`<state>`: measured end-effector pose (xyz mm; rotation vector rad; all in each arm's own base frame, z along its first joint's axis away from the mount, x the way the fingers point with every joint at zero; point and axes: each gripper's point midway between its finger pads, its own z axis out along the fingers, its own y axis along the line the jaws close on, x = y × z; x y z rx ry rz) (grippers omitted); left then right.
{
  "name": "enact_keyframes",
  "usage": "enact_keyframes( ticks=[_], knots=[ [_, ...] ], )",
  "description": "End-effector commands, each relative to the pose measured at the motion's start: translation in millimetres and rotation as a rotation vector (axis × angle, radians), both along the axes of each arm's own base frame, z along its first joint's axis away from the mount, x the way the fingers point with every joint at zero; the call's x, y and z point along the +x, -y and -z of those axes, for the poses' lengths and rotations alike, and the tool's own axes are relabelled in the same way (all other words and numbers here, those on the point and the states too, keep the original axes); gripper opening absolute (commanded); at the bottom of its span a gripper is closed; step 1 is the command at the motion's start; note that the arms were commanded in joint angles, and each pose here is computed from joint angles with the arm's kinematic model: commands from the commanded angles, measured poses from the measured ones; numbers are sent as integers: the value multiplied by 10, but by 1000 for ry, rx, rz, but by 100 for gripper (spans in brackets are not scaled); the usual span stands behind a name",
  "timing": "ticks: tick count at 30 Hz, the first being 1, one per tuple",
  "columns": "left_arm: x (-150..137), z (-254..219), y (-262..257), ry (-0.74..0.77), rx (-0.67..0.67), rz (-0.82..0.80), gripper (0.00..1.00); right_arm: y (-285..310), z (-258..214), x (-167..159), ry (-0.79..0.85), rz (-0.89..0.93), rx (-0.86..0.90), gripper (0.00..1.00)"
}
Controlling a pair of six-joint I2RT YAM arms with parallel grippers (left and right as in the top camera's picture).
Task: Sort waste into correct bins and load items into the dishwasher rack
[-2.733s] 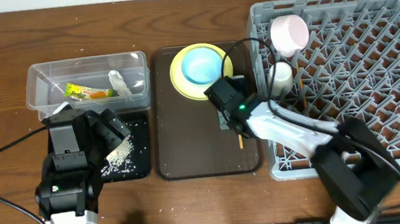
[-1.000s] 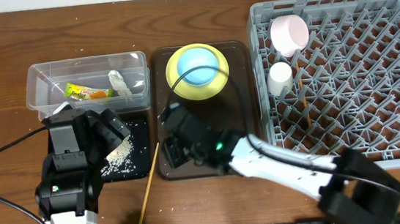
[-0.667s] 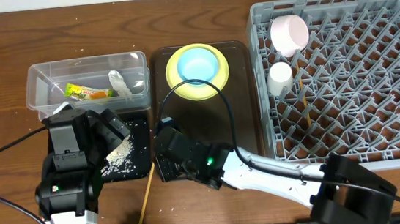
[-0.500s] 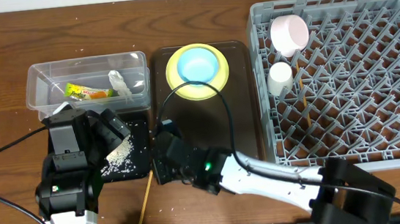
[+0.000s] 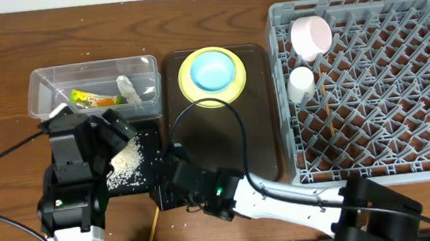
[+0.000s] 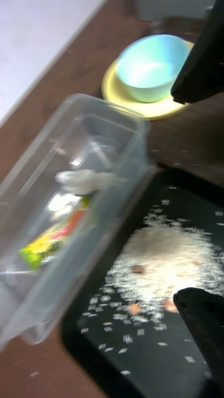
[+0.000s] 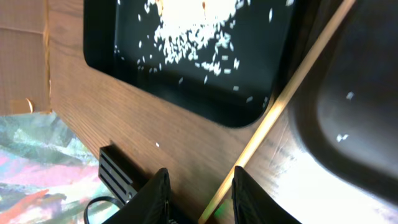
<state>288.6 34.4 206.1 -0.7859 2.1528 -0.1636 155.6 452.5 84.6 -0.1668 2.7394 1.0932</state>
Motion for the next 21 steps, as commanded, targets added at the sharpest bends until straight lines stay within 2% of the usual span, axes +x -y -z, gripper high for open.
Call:
enact_keyframes(
  ticks=[1, 6, 10, 21],
  knots=[
    [31, -131, -227, 44, 25, -97, 98, -20, 232, -114, -35, 53, -49, 29],
    [-28, -153, -536, 66, -11, -236, 98, -32, 472, -139, -104, 109, -74, 27],
    [-120, -104, -701, 42, -11, -298, 98, -26, 477, -120, -117, 126, -72, 31],
    [-232, 58, -696, -41, -22, -307, 98, -78, 473, 72, -44, 206, -42, 29]
  ],
)
